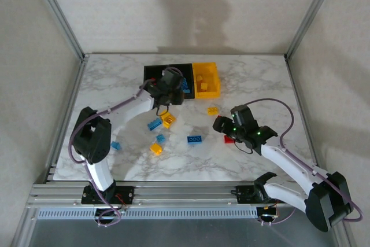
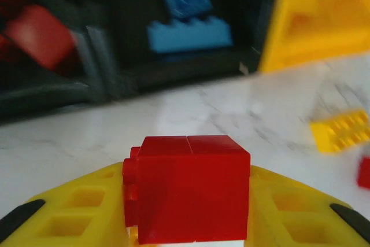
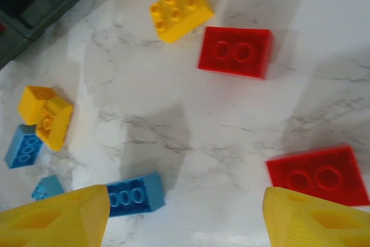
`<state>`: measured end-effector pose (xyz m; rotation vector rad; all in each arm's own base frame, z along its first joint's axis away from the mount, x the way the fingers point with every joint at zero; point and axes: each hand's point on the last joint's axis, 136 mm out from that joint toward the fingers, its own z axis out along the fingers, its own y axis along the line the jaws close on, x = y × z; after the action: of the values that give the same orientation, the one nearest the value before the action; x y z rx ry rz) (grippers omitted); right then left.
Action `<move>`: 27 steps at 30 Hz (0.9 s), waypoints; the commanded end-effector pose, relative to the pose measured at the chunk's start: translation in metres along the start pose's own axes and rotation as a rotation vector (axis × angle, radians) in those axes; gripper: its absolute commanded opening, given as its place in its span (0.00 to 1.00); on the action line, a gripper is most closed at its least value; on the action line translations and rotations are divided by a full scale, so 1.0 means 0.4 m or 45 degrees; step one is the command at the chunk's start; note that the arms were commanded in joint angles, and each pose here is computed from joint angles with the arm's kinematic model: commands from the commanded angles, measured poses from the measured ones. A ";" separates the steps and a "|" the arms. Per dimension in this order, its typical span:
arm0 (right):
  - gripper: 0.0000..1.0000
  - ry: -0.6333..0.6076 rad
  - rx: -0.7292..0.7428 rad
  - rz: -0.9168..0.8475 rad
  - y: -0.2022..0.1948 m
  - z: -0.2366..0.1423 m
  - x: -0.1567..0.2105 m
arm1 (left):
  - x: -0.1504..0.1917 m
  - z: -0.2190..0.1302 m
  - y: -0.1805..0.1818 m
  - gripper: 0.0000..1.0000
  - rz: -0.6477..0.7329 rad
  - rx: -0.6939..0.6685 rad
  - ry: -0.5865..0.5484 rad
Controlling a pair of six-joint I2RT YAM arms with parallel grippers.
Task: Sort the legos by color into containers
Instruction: Pick up the lego from the center of the table, then place the lego in the container.
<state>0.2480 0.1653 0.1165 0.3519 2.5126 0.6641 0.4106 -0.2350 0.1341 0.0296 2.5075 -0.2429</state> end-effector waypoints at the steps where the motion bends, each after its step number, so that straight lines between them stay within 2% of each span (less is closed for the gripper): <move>1: 0.70 -0.025 -0.112 -0.080 0.089 -0.009 -0.026 | -0.038 0.020 0.112 0.26 -0.067 -0.142 0.012; 7: 0.70 0.007 -0.127 -0.119 0.135 0.010 -0.008 | -0.132 0.107 0.208 0.25 -0.159 -0.257 0.001; 13: 0.70 0.030 -0.100 -0.098 0.118 0.029 0.013 | -0.188 0.190 0.251 0.24 -0.207 -0.306 0.015; 21: 0.70 0.009 -0.057 -0.100 0.104 0.019 0.005 | -0.199 0.242 0.267 0.27 -0.221 -0.307 0.031; 23: 0.70 0.009 -0.054 -0.097 0.102 0.019 0.005 | -0.194 0.247 0.268 0.31 -0.221 -0.305 0.037; 27: 0.70 0.008 -0.052 -0.094 0.099 0.020 0.007 | -0.198 0.233 0.267 0.47 -0.223 -0.302 0.019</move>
<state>0.2551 0.2054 0.1265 0.2281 2.5121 0.7046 0.5401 -0.1501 0.0858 -0.2820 2.5292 -0.0369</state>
